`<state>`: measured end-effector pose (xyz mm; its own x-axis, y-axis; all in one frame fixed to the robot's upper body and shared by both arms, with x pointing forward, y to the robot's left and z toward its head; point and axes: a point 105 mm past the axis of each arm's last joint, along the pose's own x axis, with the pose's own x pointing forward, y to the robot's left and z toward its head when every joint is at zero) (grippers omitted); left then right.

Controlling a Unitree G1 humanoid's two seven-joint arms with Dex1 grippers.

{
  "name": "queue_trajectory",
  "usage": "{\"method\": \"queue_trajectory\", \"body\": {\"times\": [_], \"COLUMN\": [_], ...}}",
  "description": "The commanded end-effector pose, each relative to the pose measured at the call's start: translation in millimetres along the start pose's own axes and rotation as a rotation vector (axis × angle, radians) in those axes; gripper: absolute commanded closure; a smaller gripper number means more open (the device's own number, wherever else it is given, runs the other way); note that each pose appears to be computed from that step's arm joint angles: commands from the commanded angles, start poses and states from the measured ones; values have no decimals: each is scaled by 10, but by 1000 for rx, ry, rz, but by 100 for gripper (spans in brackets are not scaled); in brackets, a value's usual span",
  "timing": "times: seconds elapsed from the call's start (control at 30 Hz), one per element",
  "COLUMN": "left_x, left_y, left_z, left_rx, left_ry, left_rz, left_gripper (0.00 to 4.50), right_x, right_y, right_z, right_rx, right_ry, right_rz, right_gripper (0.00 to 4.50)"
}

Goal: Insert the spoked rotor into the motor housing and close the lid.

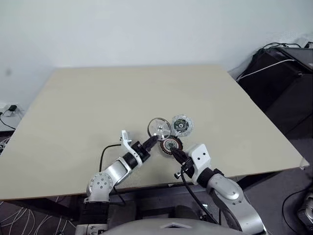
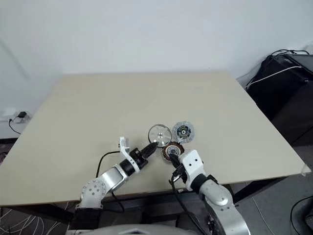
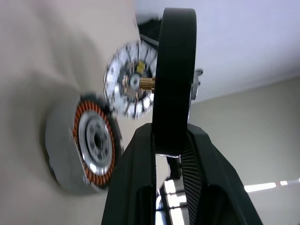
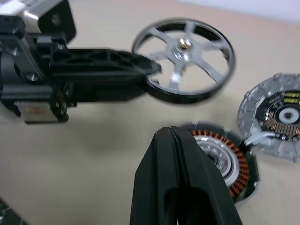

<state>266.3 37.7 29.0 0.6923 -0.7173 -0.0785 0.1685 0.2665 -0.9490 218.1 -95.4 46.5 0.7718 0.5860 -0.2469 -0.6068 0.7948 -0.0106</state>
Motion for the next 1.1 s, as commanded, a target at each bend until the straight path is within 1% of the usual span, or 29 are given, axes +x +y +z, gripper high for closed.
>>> {"method": "queue_trajectory", "body": {"times": [0.03, 0.1, 0.3, 0.53, 0.67, 0.97, 1.1], "left_x": [61, 93, 188, 300, 355, 471, 537], "left_y": [-84, -76, -68, -96, -114, -134, -137], "left_z": [-111, -189, -280, -322, -350, -419, -511], "left_rx": [-10, -25, -56, -74, -87, -116, -122], "left_ry": [52, 81, 119, 145, 158, 185, 222], "left_rz": [-39, -37, -42, -64, -74, -88, -87], "left_gripper": [408, 408, 408, 408, 408, 408, 408], "right_x": [-69, -117, -278, -464, -521, -564, -568], "right_y": [-29, -53, -158, -222, -230, -263, -280], "right_z": [72, 13, -161, -375, -450, -510, -496], "right_rx": [-10, -12, -4, 16, 22, 18, 12], "right_ry": [-17, 8, 66, 125, 138, 134, 129], "right_rz": [-2, -20, -111, -187, -207, -238, -251], "right_gripper": [450, 450, 450, 450, 450, 450, 450]}}
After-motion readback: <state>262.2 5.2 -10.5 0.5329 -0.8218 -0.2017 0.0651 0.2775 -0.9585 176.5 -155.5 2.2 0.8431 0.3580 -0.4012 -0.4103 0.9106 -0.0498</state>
